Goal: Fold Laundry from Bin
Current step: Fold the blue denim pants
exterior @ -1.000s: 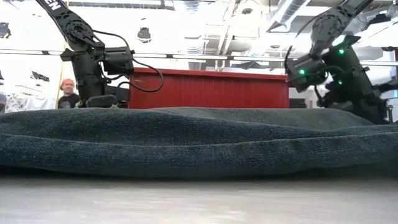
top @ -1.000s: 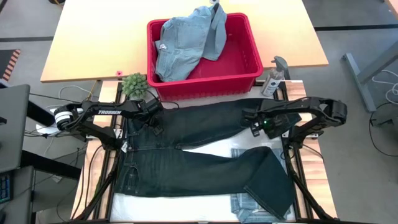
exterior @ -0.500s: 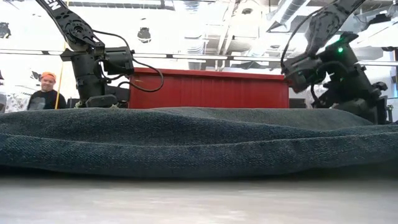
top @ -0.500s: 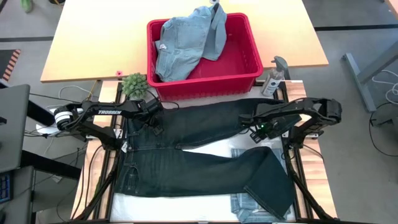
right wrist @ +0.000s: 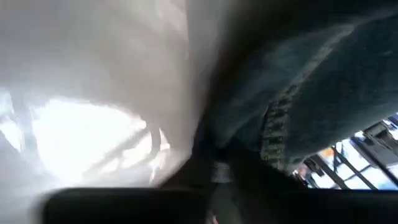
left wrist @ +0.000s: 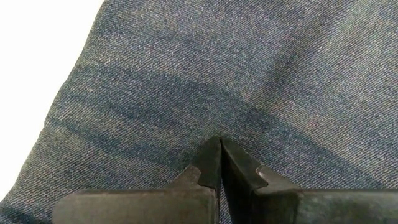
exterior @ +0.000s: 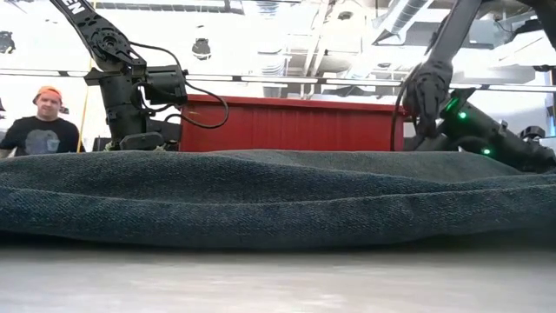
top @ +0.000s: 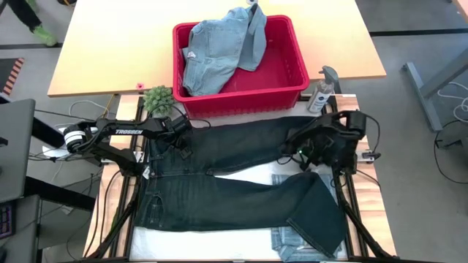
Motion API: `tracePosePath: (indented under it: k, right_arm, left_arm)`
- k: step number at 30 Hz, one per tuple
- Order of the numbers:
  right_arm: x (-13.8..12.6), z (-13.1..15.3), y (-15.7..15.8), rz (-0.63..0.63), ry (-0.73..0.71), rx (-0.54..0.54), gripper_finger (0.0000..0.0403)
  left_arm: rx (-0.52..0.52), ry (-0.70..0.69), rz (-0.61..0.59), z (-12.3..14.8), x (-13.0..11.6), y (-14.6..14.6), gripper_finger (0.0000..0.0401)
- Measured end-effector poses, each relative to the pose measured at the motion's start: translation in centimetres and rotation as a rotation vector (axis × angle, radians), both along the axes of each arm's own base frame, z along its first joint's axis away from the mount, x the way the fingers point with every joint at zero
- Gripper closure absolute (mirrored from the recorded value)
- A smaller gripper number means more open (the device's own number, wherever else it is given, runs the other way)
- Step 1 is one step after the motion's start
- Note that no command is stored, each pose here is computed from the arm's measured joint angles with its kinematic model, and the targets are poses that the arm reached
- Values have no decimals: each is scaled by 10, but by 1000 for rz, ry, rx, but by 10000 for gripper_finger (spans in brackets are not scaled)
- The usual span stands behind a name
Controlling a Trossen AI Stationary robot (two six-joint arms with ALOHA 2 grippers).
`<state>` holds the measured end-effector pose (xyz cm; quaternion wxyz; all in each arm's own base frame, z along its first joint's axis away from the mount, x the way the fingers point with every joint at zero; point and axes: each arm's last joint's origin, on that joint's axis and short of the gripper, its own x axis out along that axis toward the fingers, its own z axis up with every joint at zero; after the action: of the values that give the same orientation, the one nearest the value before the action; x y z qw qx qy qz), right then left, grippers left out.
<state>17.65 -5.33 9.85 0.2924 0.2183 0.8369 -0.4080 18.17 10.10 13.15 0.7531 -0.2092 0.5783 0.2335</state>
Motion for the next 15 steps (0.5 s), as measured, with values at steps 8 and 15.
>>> tracePosePath:
  k: [8,15]
  right_arm:
    - [2,20,12,-18,64,-83,383]
    - [20,62,13,-72,-192,-200,348]
  left_arm:
    - [3,-3,0,0,0,0,401]
    - [6,-12,-1,0,1,1,401]
